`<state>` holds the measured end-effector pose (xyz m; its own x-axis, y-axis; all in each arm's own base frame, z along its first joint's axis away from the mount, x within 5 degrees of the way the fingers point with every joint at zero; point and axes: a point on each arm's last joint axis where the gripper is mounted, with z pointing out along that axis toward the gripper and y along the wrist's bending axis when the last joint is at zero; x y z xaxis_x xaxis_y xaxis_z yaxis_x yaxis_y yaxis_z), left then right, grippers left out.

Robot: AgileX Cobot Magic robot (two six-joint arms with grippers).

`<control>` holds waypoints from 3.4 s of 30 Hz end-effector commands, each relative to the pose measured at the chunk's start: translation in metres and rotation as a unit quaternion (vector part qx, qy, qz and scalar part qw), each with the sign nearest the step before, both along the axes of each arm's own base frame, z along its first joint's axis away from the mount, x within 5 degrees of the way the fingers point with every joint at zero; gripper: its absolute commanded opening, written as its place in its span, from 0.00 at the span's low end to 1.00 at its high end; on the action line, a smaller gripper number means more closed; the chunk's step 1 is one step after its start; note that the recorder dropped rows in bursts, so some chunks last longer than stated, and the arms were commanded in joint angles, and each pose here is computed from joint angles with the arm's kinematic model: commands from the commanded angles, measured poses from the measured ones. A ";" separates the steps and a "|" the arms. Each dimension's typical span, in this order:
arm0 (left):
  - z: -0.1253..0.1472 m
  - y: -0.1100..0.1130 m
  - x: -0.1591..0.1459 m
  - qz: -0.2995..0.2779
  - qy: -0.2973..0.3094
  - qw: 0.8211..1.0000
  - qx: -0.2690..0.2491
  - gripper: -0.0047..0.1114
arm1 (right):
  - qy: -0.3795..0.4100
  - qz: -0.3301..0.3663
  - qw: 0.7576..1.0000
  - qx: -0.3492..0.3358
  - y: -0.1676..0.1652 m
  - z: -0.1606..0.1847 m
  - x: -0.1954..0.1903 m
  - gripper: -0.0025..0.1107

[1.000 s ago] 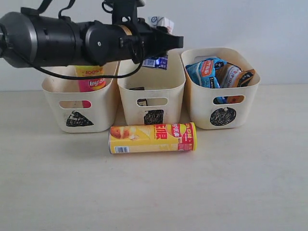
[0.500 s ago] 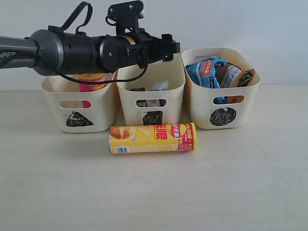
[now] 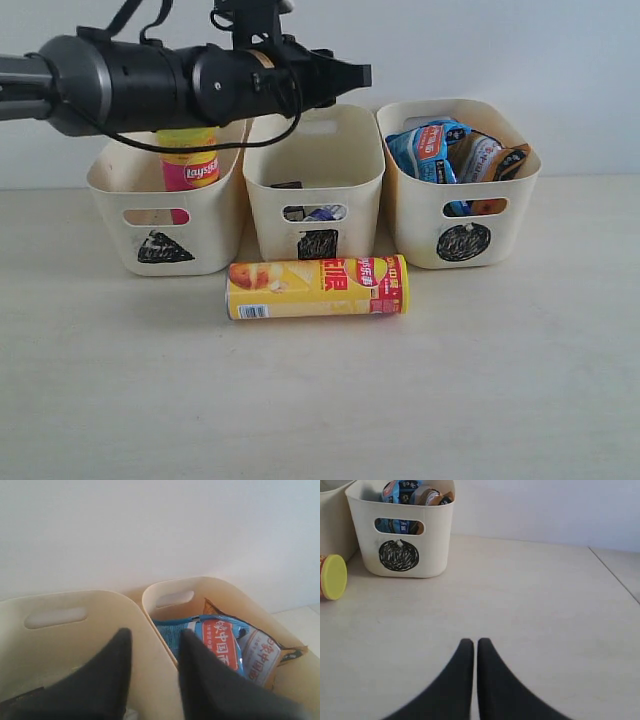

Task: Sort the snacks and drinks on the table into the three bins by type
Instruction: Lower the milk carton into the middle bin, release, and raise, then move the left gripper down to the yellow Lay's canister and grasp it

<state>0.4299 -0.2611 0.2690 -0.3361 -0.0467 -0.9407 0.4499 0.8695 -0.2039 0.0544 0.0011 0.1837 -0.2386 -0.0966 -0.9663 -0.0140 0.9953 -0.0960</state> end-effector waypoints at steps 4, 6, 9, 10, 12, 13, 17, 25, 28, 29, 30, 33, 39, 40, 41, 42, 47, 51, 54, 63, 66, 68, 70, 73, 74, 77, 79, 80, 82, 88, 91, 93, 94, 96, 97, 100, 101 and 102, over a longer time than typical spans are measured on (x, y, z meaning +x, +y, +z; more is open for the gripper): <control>0.029 0.009 -0.023 -0.044 0.049 0.996 0.064 0.08 | -0.009 -0.003 1.000 0.001 0.000 0.002 0.000 0.02; 0.036 0.011 -0.029 -0.057 0.057 0.993 0.083 0.08 | -0.009 -0.003 1.000 0.001 0.000 0.002 0.000 0.02; 0.047 0.015 -0.039 -0.075 0.065 0.989 0.106 0.08 | -0.009 -0.003 1.000 0.001 0.000 0.002 0.000 0.02; 0.050 0.016 -0.042 -0.079 0.067 0.988 0.112 0.08 | -0.009 -0.003 1.000 0.001 0.000 0.002 0.000 0.02; 0.060 0.020 -0.050 -0.090 0.070 0.986 0.124 0.08 | -0.009 -0.003 1.000 0.001 0.000 0.002 0.000 0.02; 0.064 0.021 -0.052 -0.095 0.071 0.984 0.129 0.08 | -0.009 -0.003 1.000 0.001 0.000 0.002 0.000 0.02; 0.079 0.028 -0.068 -0.119 0.080 0.977 0.155 0.08 | -0.009 -0.003 1.000 0.001 0.000 0.002 0.000 0.02; 0.090 0.039 -0.096 -0.190 0.108 0.948 0.231 0.08 | -0.009 -0.003 1.000 0.001 0.000 0.002 0.000 0.02; 0.091 0.040 -0.106 -0.238 0.109 0.929 0.261 0.08 | -0.009 -0.003 1.000 0.001 0.000 0.002 0.000 0.02; 0.090 0.040 -0.110 -0.260 0.110 0.921 0.269 0.08 | -0.009 -0.003 1.000 0.001 0.000 0.002 0.000 0.02; 0.089 0.039 -0.114 -0.280 0.113 0.913 0.274 0.08 | -0.009 -0.003 1.000 0.001 0.000 0.002 0.000 0.02; 0.087 0.038 -0.124 -0.335 0.123 0.891 0.282 0.08 | -0.003 -0.002 1.000 0.002 0.000 0.000 0.000 0.02; 0.083 0.039 -0.137 -0.396 0.151 0.855 0.298 0.07 | -0.003 -0.001 1.000 0.002 0.000 0.000 0.000 0.02; 0.082 0.040 -0.138 -0.403 0.152 0.850 0.303 0.07 | -0.003 -0.001 1.000 0.002 0.000 0.000 0.000 0.02; 0.082 0.040 -0.139 -0.411 0.151 0.845 0.308 0.07 | -0.003 -0.001 1.000 0.002 0.000 0.000 0.000 0.02; 0.082 0.041 -0.140 -0.419 0.150 0.839 0.312 0.07 | -0.003 -0.001 1.000 0.002 0.000 0.000 0.000 0.02; 0.079 0.037 -0.145 -0.456 0.111 0.805 0.362 0.07 | -0.003 -0.001 1.000 0.002 0.000 0.000 0.000 0.02; 0.069 0.027 -0.153 -0.493 0.075 0.757 0.423 0.07 | -0.003 -0.001 1.000 0.002 0.000 0.000 0.000 0.02; 0.052 0.022 -0.153 -0.500 0.063 0.721 0.476 0.07 | -0.003 -0.001 1.000 0.002 0.000 0.000 0.000 0.02; -0.008 0.000 -0.122 -0.488 0.073 0.706 0.509 0.49 | -0.004 -0.001 1.000 0.002 0.000 0.001 0.000 0.02; -0.022 -0.006 -0.113 -0.477 0.061 0.713 0.509 0.70 | -0.004 -0.001 1.000 0.002 0.000 0.001 0.000 0.02; -0.031 -0.009 -0.107 -0.471 0.055 0.715 0.514 0.74 | -0.004 -0.001 1.000 0.002 0.000 0.001 0.000 0.02; -0.039 -0.010 -0.103 -0.470 0.055 0.710 0.521 0.75 | -0.004 -0.001 1.000 0.002 0.000 0.001 0.000 0.02; -0.054 -0.011 -0.096 -0.467 0.053 0.695 0.545 0.75 | -0.004 -0.001 1.000 0.002 0.000 0.001 0.000 0.02; -0.056 -0.011 -0.095 -0.465 0.051 0.693 0.548 0.75 | -0.004 -0.001 1.000 0.002 0.000 0.001 0.000 0.02; -0.064 -0.014 -0.089 -0.457 0.038 0.697 0.551 0.75 | -0.004 -0.001 1.000 0.002 0.000 0.001 0.000 0.02; -0.069 -0.017 -0.086 -0.451 0.027 0.703 0.550 0.75 | -0.004 -0.001 1.000 0.002 0.000 0.001 0.000 0.02; -0.072 -0.019 -0.084 -0.448 0.023 0.705 0.549 0.75 | -0.004 -0.001 1.000 0.002 0.000 0.001 0.000 0.02; -0.077 -0.021 -0.080 -0.442 0.012 0.706 0.552 0.75 | -0.004 -0.001 1.000 0.002 0.000 0.001 0.000 0.02; -0.093 -0.023 -0.072 -0.435 -0.008 0.695 0.573 0.75 | -0.005 -0.002 1.000 0.002 0.000 0.001 0.000 0.02; -0.104 -0.024 -0.070 -0.437 -0.004 0.691 0.575 0.75 | -0.005 -0.002 1.000 0.002 0.000 0.001 0.000 0.02; -0.111 -0.026 -0.067 -0.436 -0.009 0.692 0.576 0.74 | -0.005 -0.002 1.000 0.002 0.000 0.001 0.000 0.02; -0.113 -0.027 -0.066 -0.434 -0.013 0.693 0.576 0.74 | -0.005 -0.002 1.000 0.002 0.000 0.001 0.000 0.02; -0.119 -0.029 -0.064 -0.430 -0.021 0.696 0.575 0.74 | -0.005 -0.002 1.000 0.002 0.000 0.001 0.000 0.02; -0.121 -0.029 -0.063 -0.428 -0.025 0.696 0.576 0.74 | -0.005 -0.002 1.000 0.002 0.000 0.001 0.000 0.02; -0.130 -0.031 -0.061 -0.428 -0.024 0.696 0.576 0.74 | -0.005 -0.002 1.000 0.002 0.000 0.001 0.000 0.02; -0.135 -0.031 -0.061 -0.431 -0.020 0.694 0.577 0.73 | -0.005 -0.002 1.000 0.002 0.000 0.001 0.000 0.02; -0.138 -0.031 -0.061 -0.432 -0.019 0.693 0.577 0.73 | -0.005 -0.002 1.000 0.002 0.000 0.001 0.000 0.02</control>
